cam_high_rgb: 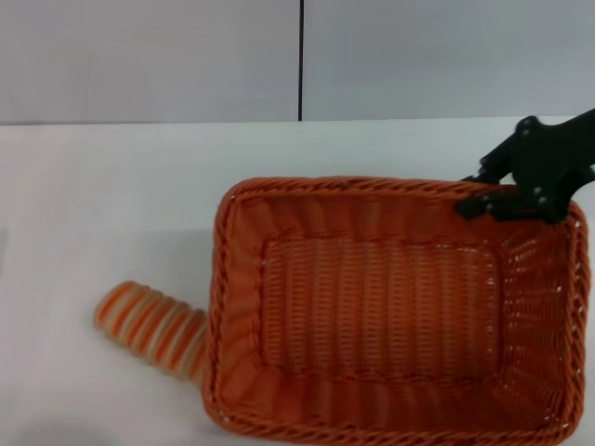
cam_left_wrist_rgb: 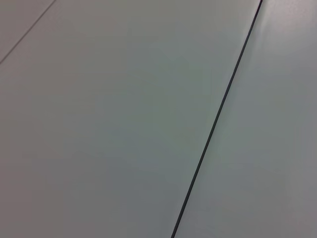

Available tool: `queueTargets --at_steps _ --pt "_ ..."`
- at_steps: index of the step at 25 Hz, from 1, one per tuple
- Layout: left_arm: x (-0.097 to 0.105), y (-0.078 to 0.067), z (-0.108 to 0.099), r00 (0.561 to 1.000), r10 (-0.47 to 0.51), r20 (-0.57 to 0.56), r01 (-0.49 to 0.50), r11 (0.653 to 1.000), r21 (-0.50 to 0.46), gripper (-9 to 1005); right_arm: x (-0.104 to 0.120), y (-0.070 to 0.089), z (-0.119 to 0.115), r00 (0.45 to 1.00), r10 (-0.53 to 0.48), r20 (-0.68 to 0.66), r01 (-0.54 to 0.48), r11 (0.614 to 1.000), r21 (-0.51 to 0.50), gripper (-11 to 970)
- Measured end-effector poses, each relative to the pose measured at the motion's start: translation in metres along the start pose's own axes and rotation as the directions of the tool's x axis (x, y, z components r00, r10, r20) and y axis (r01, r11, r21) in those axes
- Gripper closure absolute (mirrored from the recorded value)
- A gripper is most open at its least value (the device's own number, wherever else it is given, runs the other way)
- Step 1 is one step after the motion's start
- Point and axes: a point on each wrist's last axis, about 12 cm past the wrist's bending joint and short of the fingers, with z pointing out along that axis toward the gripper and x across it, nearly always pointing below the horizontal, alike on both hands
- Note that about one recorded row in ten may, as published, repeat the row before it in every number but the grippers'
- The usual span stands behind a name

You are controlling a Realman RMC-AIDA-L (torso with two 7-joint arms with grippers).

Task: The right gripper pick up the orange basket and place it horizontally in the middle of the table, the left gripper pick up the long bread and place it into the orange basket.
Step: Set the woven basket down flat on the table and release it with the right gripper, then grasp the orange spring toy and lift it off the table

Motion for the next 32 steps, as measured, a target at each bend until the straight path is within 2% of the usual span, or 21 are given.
queueTargets --at_steps 5,11,21,24,25,26,28,32 --pt "0.002 -0.002 0.001 1.0 -0.012 0.0 0.012 1.0 0.0 161 -0.006 0.0 0.013 0.999 -0.041 -0.013 0.04 0.998 -0.044 798" --pt "0.002 -0.003 0.002 1.0 -0.014 0.001 0.014 1.0 0.002 161 -0.009 -0.001 0.018 0.998 -0.051 -0.023 0.05 0.998 -0.04 766" --pt "0.004 -0.006 0.003 1.0 -0.026 -0.009 0.026 0.999 0.028 161 -0.003 -0.006 0.011 1.0 0.006 0.029 -0.007 0.999 0.04 683" --pt "0.004 -0.007 0.003 1.0 -0.026 -0.014 0.027 0.999 0.039 162 0.003 -0.007 0.001 0.996 0.023 0.084 -0.031 0.995 0.091 643" --pt "0.004 -0.007 0.003 1.0 -0.024 -0.018 0.025 0.999 0.047 162 0.01 -0.007 -0.008 0.988 0.035 0.148 -0.057 0.988 0.143 630" --pt "0.004 -0.007 0.003 1.0 -0.024 -0.018 0.025 0.999 0.047 162 0.01 -0.007 -0.008 0.988 0.035 0.148 -0.057 0.988 0.143 617" --pt "0.004 -0.007 0.003 0.999 -0.022 -0.029 0.024 0.997 0.068 162 0.02 -0.005 -0.019 0.969 0.041 0.242 -0.09 0.976 0.198 591" --pt "0.003 -0.006 0.006 0.997 -0.025 -0.076 0.038 0.984 0.171 162 0.053 0.009 -0.039 0.879 0.042 0.474 -0.213 0.926 0.313 592"
